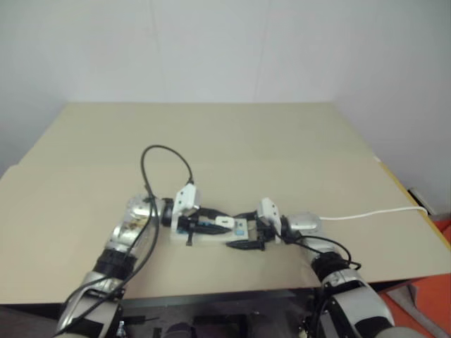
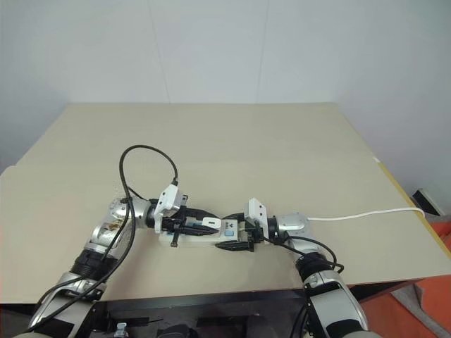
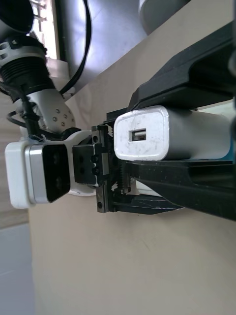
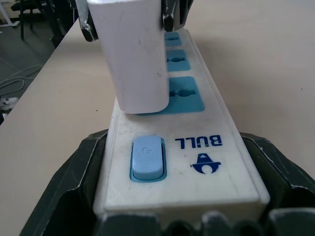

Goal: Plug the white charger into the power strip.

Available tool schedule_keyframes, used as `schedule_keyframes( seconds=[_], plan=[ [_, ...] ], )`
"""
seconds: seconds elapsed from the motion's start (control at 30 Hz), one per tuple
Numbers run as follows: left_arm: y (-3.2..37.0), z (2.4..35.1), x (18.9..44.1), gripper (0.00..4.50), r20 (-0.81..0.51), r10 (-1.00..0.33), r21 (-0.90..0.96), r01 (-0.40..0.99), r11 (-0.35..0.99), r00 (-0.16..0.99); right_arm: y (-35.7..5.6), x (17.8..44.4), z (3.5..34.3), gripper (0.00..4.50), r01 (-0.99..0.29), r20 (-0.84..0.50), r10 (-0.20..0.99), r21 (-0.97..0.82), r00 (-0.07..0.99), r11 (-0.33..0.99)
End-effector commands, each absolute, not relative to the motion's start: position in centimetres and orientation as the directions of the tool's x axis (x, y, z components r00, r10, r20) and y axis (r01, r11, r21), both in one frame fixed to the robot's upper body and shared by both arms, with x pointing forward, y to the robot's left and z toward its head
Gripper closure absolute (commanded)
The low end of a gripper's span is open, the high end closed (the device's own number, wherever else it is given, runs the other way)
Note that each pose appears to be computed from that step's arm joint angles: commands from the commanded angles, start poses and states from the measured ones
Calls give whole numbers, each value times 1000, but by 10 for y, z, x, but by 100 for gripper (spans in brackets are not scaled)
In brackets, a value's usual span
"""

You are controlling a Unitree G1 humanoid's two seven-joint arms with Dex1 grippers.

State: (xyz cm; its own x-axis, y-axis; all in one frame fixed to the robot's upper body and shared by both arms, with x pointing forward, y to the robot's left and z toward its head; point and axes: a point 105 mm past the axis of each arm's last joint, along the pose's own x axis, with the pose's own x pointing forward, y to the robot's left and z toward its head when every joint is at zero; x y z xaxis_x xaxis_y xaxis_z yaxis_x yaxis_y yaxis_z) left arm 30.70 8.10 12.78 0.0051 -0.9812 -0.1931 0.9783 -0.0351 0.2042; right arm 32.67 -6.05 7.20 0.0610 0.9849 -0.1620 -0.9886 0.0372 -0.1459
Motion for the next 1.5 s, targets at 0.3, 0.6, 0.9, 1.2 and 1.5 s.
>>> schedule_keyframes(
  seconds=[0.3, 0.6, 0.9, 1.2, 1.5],
  plan=[
    [98, 111, 314, 347, -247, -967, 164, 986, 19, 60, -63, 327, 70, 109, -988, -185, 981, -150, 63, 35],
    [107, 94, 311, 347, -296, -952, 143, 989, 31, 73, -63, 327, 70, 109, -988, -189, 980, -151, 65, 37],
    [110, 82, 310, 347, -365, -929, 129, 991, 22, 68, -63, 327, 70, 109, -988, -190, 980, -151, 64, 35],
    [113, 78, 307, 312, -392, -918, 97, 995, 20, 57, -63, 328, 70, 109, -988, -191, 980, -153, 63, 33],
    [106, 93, 315, 23, -332, -938, 118, 991, 62, 99, -61, 328, 71, 109, -988, -187, 981, -153, 61, 32]
  ],
)
